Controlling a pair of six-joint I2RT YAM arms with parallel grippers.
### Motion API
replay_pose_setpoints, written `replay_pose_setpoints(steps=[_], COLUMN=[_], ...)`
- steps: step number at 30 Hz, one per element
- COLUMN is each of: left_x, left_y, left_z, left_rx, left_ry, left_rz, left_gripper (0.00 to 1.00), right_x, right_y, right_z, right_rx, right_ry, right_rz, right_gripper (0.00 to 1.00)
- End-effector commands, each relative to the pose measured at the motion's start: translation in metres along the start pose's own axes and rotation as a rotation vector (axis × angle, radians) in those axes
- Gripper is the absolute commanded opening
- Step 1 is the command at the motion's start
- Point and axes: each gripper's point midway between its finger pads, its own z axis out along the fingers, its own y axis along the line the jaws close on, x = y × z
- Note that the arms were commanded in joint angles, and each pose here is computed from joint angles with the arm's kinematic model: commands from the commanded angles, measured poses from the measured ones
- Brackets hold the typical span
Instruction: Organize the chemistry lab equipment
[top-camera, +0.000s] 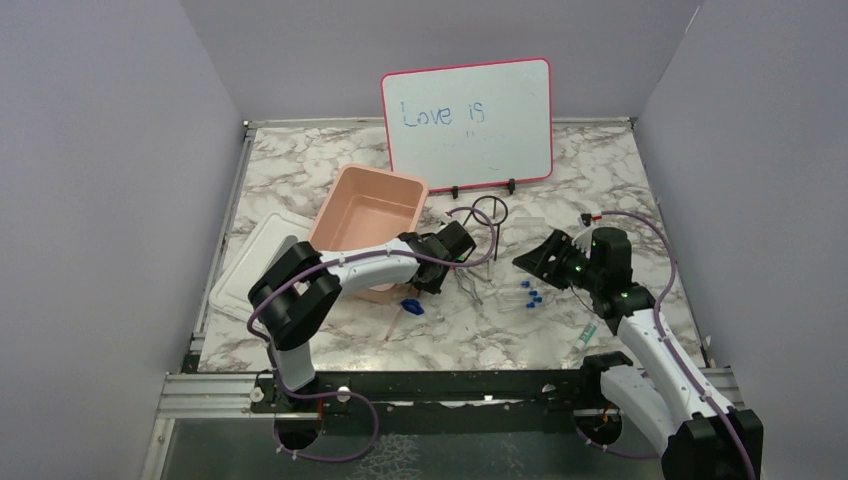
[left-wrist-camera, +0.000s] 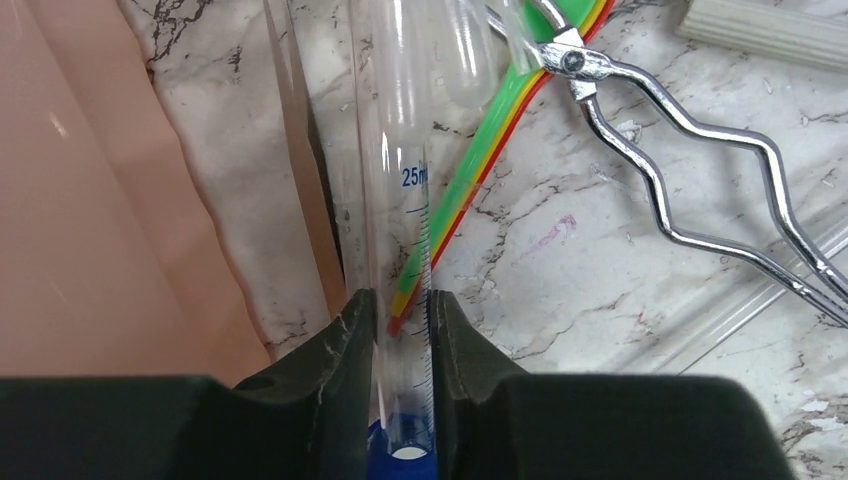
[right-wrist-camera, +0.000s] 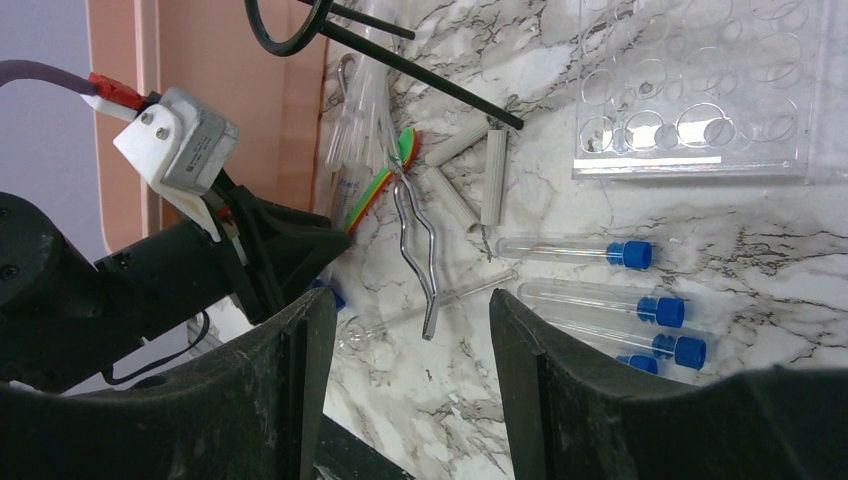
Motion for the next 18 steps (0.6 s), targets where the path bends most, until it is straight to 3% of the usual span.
replay_pose_setpoints(steps=[1,6,13,18], left_x=[-0.014,-0.022,-0.035,-0.052], left_y=[-0.011,-0.023,-0.011,-0.009], left_z=[-0.013,-0.046,-0.083,-0.114], left_rx=[0.044,0.149,0.137,0.168], left_ry=[-0.020,-0.026,-0.096,-0.157], left_rz=[-0.006,-0.011,-0.061,-0.067], left_gripper=[0.18,0.14,0.14,0.14], right_x=[-0.006,-0.009,-0.023,-0.024], right_y=[0.006,0.008,0.023,0.026], right_z=[-0.006,-0.011,-0.032,-0.037], right_rx=[-0.012,0.003,-0.043,-0.036], right_ry=[-0.030,-0.050,-0.174,-0.172], right_rz=[-0.001,0.015,0.015,0.029], right_gripper=[0.61,0.61,0.61,0.60])
